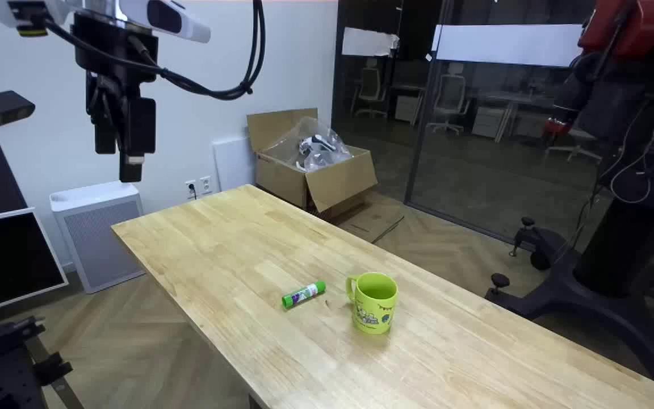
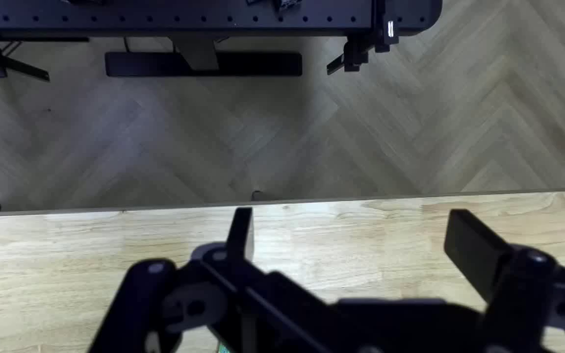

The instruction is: Put the glue stick in the mug

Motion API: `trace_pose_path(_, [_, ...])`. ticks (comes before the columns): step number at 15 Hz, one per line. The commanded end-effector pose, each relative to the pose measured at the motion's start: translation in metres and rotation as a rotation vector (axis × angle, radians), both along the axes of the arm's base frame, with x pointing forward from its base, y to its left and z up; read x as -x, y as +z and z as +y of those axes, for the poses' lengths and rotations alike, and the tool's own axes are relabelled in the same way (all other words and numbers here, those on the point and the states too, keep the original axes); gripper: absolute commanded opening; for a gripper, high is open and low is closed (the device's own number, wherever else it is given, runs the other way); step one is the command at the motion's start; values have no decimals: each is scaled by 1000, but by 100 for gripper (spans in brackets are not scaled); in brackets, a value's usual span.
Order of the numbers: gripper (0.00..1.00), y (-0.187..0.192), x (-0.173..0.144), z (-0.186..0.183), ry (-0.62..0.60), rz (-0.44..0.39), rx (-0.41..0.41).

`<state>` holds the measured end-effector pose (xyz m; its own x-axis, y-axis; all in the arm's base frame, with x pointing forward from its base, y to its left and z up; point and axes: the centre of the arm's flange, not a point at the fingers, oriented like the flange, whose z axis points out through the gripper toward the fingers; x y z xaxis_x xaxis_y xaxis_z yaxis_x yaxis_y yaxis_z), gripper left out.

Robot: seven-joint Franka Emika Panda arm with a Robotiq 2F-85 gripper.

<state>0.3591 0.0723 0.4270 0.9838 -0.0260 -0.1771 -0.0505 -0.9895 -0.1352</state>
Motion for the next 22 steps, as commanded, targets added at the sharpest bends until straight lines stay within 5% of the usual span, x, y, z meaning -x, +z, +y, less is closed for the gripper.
trace_pose_path(1, [100, 0, 0, 0, 0, 0, 0])
trace_pose_path(13, [100, 0, 0, 0, 0, 0, 0])
trace_pose_path(22, [100, -43, -94, -58, -131, -265, 170])
